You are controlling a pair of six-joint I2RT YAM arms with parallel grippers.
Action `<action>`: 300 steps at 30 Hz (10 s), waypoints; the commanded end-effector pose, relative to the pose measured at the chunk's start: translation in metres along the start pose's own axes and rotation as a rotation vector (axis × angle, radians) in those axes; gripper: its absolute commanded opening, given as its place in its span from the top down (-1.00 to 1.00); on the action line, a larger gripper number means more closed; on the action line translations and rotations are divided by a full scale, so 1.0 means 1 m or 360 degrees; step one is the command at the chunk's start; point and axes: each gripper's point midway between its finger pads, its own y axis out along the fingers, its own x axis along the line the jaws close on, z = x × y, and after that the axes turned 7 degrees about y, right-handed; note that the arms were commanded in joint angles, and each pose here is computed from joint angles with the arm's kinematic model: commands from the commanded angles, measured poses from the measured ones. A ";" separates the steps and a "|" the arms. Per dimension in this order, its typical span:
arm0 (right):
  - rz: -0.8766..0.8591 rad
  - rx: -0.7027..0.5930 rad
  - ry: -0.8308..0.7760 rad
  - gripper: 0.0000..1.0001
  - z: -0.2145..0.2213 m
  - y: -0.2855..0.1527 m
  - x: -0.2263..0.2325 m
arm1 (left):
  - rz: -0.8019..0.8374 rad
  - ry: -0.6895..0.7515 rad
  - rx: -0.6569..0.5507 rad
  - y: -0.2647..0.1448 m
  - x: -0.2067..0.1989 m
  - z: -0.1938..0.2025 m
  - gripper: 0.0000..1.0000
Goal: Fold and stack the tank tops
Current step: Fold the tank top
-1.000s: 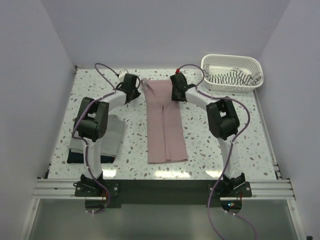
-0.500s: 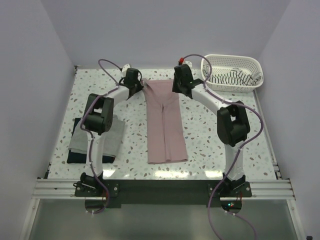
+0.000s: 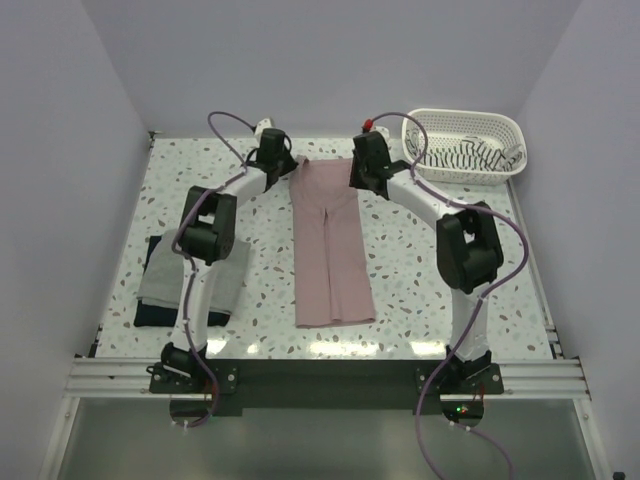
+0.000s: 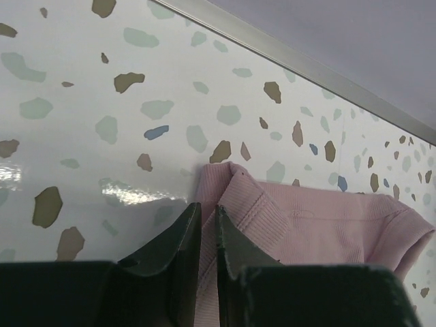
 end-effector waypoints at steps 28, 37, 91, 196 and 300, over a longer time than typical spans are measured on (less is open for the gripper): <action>-0.0123 -0.0246 0.0355 0.39 -0.065 0.119 -0.009 | 0.0030 0.0087 -0.0094 0.014 -0.017 -0.005 0.61; -0.0217 -0.0261 0.0376 0.39 -0.062 0.117 0.010 | 0.0042 0.0085 -0.0087 0.016 -0.017 -0.001 0.61; -0.0270 0.0277 0.0232 0.04 0.123 -0.189 -0.053 | -0.0015 0.0144 0.0536 -0.335 0.022 0.177 0.07; -0.0360 0.0690 0.0248 1.00 0.306 -0.275 -0.080 | 0.0009 0.0428 0.1220 -0.465 0.090 0.339 1.00; -0.0309 0.0525 0.0322 -0.02 0.197 -0.146 -0.030 | 0.0247 -0.0062 0.0739 -0.326 0.033 0.215 -0.10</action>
